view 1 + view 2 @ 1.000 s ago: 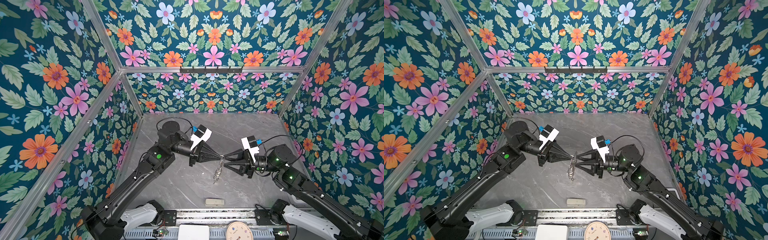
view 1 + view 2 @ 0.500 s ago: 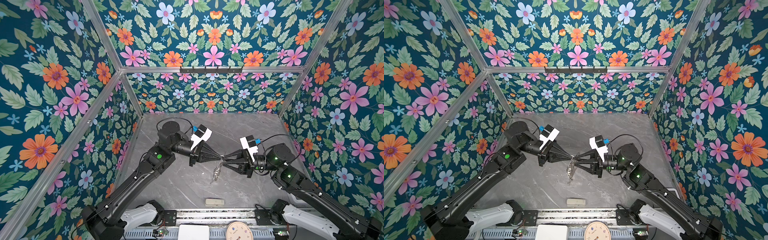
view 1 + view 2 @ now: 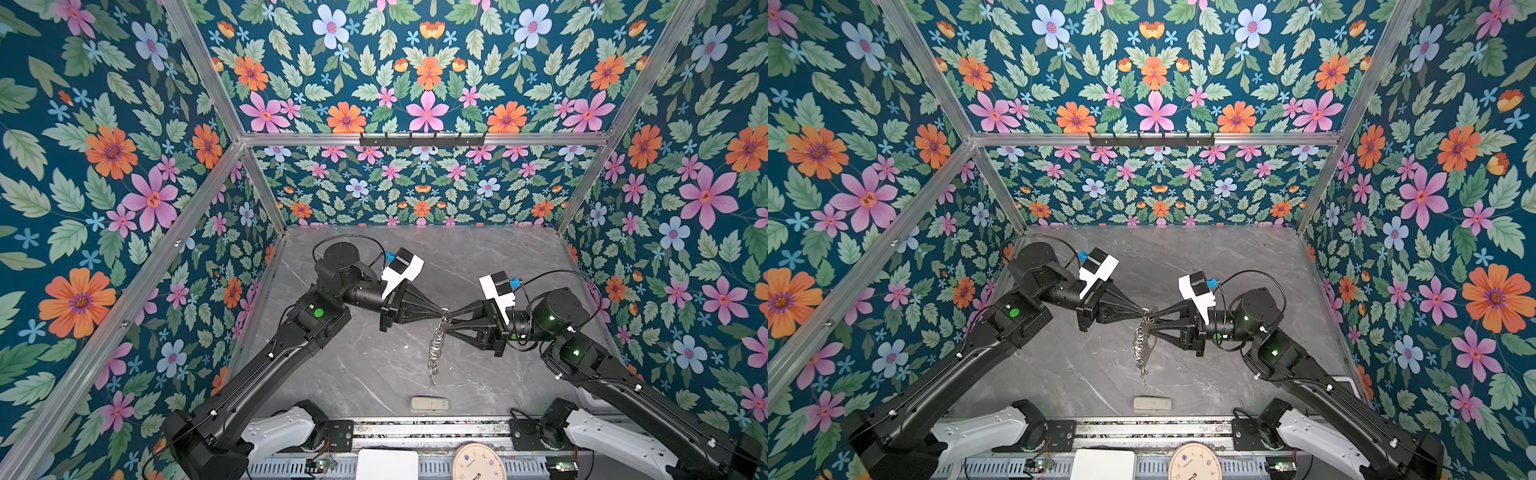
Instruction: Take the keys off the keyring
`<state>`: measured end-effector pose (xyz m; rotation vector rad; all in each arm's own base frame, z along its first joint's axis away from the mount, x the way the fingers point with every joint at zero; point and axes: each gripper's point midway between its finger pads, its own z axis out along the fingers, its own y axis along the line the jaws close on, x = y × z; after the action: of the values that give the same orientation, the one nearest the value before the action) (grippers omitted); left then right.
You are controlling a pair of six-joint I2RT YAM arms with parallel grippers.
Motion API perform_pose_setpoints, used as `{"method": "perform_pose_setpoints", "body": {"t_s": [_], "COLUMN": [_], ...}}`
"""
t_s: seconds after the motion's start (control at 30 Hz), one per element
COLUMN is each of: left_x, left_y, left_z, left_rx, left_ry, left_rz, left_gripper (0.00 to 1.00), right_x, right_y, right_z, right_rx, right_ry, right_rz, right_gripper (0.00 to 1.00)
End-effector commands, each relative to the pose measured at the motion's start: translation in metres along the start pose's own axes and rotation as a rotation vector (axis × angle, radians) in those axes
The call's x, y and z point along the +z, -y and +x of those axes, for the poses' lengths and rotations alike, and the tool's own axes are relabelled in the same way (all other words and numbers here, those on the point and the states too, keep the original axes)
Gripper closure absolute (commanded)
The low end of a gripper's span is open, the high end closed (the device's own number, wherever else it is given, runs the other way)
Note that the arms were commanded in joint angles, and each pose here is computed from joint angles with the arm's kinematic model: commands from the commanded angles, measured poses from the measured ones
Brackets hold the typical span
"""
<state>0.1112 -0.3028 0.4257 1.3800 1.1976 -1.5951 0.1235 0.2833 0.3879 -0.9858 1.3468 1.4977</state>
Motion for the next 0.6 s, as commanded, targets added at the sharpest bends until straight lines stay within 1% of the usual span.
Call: {"method": "perform_pose_setpoints", "body": {"t_s": [0.0, 0.4, 0.43, 0.53, 0.57], "left_x": [-0.0012, -0.0015, -0.0017, -0.0022, -0.0021], "left_y": [-0.0020, -0.0077, -0.0079, -0.0064, -0.0059], "left_z": [-0.0041, -0.0020, -0.0017, -0.0022, -0.0021], "left_rx": [0.025, 0.014, 0.013, 0.017, 0.016], "left_ry": [0.011, 0.010, 0.010, 0.010, 0.010], "left_rz": [-0.020, -0.040, -0.041, -0.037, -0.034], "left_gripper": [1.00, 1.00, 1.00, 1.00, 1.00], "right_x": [-0.0017, -0.0017, -0.0029, -0.0049, -0.0047], "right_y": [-0.0104, -0.0133, -0.0135, -0.0159, -0.0165], "right_z": [-0.0095, -0.0154, -0.0156, -0.0144, -0.0145], "right_rx": [-0.035, -0.047, -0.050, -0.056, -0.057], "right_ry": [0.033, 0.050, 0.053, 0.051, 0.050], "right_rz": [-0.037, -0.040, -0.036, -0.038, -0.039], "right_gripper": [0.69, 0.75, 0.75, 0.68, 0.68]}}
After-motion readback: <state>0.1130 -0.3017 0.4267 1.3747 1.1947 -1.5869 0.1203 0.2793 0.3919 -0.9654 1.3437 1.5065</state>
